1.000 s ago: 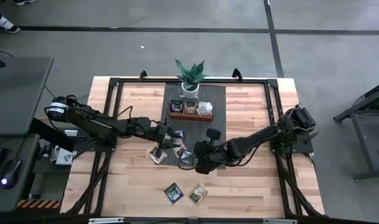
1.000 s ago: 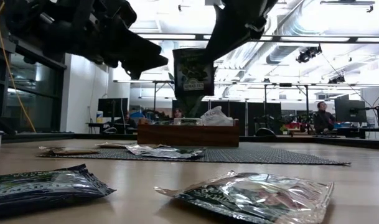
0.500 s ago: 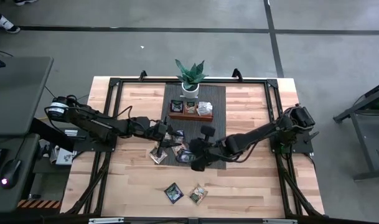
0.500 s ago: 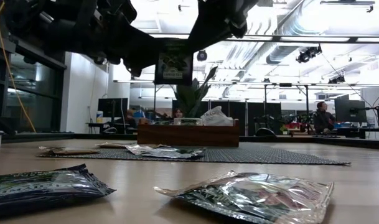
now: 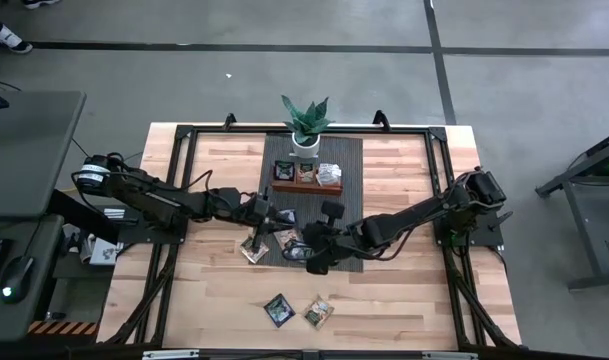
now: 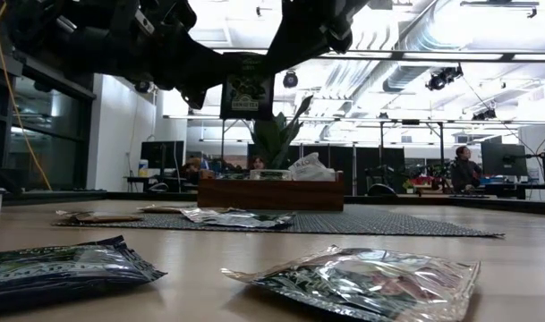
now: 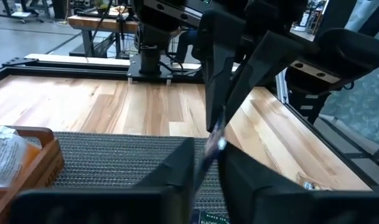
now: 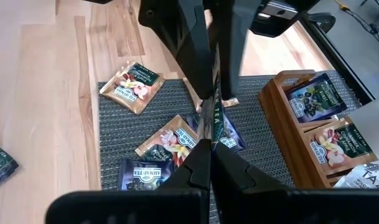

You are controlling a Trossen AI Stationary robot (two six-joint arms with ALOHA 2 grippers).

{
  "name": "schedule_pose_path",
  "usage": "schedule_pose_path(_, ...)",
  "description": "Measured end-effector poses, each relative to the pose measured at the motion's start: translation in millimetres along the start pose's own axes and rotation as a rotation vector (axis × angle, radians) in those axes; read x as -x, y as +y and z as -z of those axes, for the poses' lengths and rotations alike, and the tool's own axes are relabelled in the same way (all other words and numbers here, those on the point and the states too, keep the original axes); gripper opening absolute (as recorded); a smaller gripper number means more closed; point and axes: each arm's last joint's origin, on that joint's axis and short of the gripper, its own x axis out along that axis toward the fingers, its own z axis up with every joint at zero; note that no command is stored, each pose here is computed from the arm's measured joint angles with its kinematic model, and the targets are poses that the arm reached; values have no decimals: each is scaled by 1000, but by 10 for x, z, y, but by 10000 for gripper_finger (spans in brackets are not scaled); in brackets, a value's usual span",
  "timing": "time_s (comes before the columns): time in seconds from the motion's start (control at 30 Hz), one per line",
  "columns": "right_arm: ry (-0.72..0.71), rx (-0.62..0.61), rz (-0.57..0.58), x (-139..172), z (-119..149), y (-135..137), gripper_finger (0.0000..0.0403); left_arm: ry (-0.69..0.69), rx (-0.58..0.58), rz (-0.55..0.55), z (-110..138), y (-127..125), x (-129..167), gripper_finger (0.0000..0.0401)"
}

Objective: Pick & Place Tea
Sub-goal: Put the purple tea bag into the left section of the wooden organizer

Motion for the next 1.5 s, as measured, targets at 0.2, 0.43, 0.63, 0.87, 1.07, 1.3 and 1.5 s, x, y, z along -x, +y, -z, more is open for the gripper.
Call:
schedule_pose_path(0.2, -3, -4, 8, 0, -1, -2, 0, -2, -6, 15, -3, -5, 0, 8)
schedule_pose_path(0.43, -4, -8, 7, 0, -2, -2, 2, -1, -8, 30, -3, -9, 0, 1)
schedule_pose_path(0.63, -4, -20, 3, 5, -4, -4, 60, -1, -8, 28, -2, -9, 0, 0)
schedule_pose_path(0.87, 37, -106, 45, 175, -29, -176, 177, 12, -47, -8, 8, 46, 4, 0)
schedule_pose_path(1.07, 110, -148, 118, 280, 57, -248, 236, 22, -35, -60, 50, 349, 87, 0)
schedule_pose_path(1.3, 138, -156, 133, 344, 151, -149, 241, 33, -31, -140, 213, 743, 343, 0)
schedule_pose_path(1.5, 121, -197, 130, 396, 173, -77, 242, -34, -40, -186, 195, 1031, 547, 0)
